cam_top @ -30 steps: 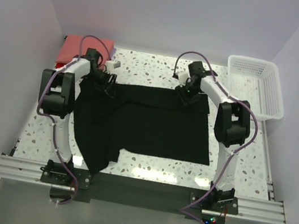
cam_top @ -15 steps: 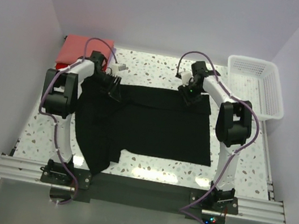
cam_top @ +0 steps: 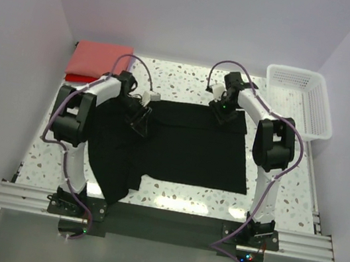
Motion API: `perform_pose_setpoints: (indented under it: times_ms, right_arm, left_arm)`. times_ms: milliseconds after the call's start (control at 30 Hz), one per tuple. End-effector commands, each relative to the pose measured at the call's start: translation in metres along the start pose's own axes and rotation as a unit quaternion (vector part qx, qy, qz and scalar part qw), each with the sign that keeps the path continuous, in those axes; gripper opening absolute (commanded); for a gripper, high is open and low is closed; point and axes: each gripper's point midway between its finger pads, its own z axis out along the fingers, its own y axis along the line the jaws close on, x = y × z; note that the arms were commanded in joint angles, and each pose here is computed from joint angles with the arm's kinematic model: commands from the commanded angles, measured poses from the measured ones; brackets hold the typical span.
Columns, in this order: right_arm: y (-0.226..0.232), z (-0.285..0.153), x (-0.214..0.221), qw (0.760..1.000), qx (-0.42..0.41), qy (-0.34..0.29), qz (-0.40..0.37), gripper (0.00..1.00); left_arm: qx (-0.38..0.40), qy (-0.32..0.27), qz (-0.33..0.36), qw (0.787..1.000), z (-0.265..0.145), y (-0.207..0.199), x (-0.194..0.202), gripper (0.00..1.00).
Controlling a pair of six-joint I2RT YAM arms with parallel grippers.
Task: Fold and stack the t-shirts
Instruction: Fold the tshirt
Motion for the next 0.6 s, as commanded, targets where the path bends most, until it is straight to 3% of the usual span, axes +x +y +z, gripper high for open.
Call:
perform_pose_setpoints:
  times_ms: [0, 133, 233, 367, 567]
  right_arm:
    - [-0.007, -0.014, -0.002, 1.0, 0.012, -0.008, -0.006, 0.38]
    - [-0.006, -0.014, -0.006, 1.0, 0.007, -0.012, -0.008, 0.38]
    - [-0.005, -0.015, -0.011, 1.0, 0.001, -0.021, -0.009, 0.37]
    - [-0.013, -0.015, -0.016, 0.999, 0.022, -0.026, -0.007, 0.36]
    - [-0.044, 0.0, -0.004, 0.995, 0.099, 0.006, 0.0, 0.33]
  left_arm:
    - [0.015, 0.032, 0.044, 0.998, -0.003, -0.023, 0.013, 0.48]
    - [0.025, 0.028, 0.064, 0.997, -0.013, -0.033, 0.009, 0.48]
    - [-0.002, -0.021, 0.058, 0.998, -0.034, -0.023, -0.009, 0.44]
    - [-0.103, -0.088, -0.037, 0.99, -0.086, 0.038, -0.012, 0.38]
    - [-0.247, -0.095, -0.093, 0.96, -0.122, 0.116, -0.005, 0.4]
